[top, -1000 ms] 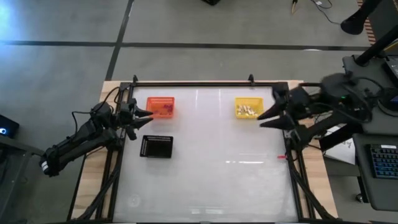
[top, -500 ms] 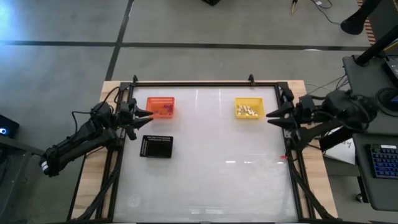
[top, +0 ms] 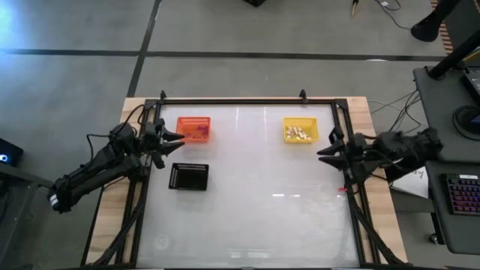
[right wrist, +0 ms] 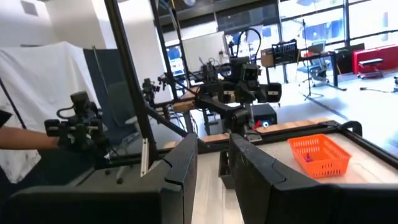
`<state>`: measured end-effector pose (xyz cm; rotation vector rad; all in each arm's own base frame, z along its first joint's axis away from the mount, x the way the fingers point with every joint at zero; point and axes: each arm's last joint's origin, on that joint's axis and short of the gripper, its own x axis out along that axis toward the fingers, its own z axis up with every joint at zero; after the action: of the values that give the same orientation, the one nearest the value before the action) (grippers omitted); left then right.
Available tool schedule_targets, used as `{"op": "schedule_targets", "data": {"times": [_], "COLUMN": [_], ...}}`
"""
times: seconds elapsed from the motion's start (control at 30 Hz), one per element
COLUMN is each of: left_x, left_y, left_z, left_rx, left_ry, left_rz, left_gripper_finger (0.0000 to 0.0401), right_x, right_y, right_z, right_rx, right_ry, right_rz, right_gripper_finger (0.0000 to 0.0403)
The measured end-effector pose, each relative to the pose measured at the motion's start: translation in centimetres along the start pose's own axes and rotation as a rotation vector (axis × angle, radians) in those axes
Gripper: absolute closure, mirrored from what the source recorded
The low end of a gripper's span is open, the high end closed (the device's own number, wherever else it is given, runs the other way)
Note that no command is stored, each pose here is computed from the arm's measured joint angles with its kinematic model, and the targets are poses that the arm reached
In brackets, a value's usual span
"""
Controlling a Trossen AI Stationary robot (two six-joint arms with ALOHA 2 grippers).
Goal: Sort Halloween decoration
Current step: Return to Home Position
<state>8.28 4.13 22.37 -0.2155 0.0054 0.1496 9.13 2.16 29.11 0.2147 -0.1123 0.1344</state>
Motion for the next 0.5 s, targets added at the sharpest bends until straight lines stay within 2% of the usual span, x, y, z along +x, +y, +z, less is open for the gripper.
{"op": "schedule_targets", "data": {"times": [0.5], "left_x": [0.0], "left_y": [0.0], "left_z": [0.0], "left_rx": [-0.001], "left_ry": [0.001], "left_rz": [0.000], "left_gripper_finger": [0.0283], "right_x": [-1.2], "right_y": [-1.5], "right_z": [-6.9], "right_rx": [-0.019], "right_ry": [0.038], "right_rz": [-0.007], "right_gripper_finger": [0.0321]}}
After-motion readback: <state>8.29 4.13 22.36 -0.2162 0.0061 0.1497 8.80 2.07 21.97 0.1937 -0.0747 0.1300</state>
